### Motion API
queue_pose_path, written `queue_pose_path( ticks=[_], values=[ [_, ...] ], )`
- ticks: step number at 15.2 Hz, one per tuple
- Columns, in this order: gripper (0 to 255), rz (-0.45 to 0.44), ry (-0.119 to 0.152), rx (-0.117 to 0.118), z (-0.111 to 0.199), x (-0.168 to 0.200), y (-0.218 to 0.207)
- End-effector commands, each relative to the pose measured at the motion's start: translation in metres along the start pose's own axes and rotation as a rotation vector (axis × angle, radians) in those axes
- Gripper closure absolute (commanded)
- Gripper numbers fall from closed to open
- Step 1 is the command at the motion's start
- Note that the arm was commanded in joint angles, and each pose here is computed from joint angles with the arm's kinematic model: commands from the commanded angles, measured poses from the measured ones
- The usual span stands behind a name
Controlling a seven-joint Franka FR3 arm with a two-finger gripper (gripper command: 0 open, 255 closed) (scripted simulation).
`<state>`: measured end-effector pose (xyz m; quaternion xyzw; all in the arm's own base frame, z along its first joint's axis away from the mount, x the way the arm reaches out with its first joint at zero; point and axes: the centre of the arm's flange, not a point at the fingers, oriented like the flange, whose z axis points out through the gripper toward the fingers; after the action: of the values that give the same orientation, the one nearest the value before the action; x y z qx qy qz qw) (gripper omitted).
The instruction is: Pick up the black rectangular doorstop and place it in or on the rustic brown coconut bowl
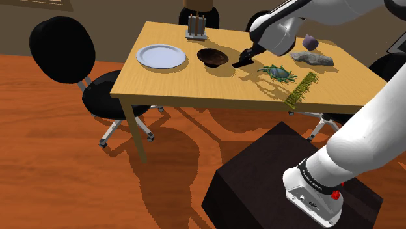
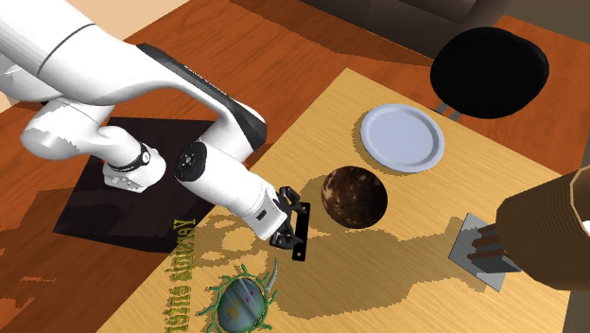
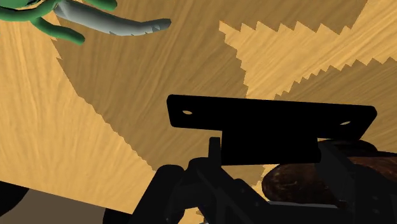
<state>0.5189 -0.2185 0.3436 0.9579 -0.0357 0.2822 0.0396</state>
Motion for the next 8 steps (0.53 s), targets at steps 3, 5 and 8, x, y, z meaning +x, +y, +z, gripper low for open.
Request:
queue_pose_path(
  ticks=[3,5,8],
  values=[
    [255,0.0,-0.001,0.0,-0.019,0.01,0.002],
    [255,0.0,-0.001,0.0,-0.027,0.016,0.002],
    [255,0.0,-0.001,0.0,-0.041,0.025,0.003]
  ],
)
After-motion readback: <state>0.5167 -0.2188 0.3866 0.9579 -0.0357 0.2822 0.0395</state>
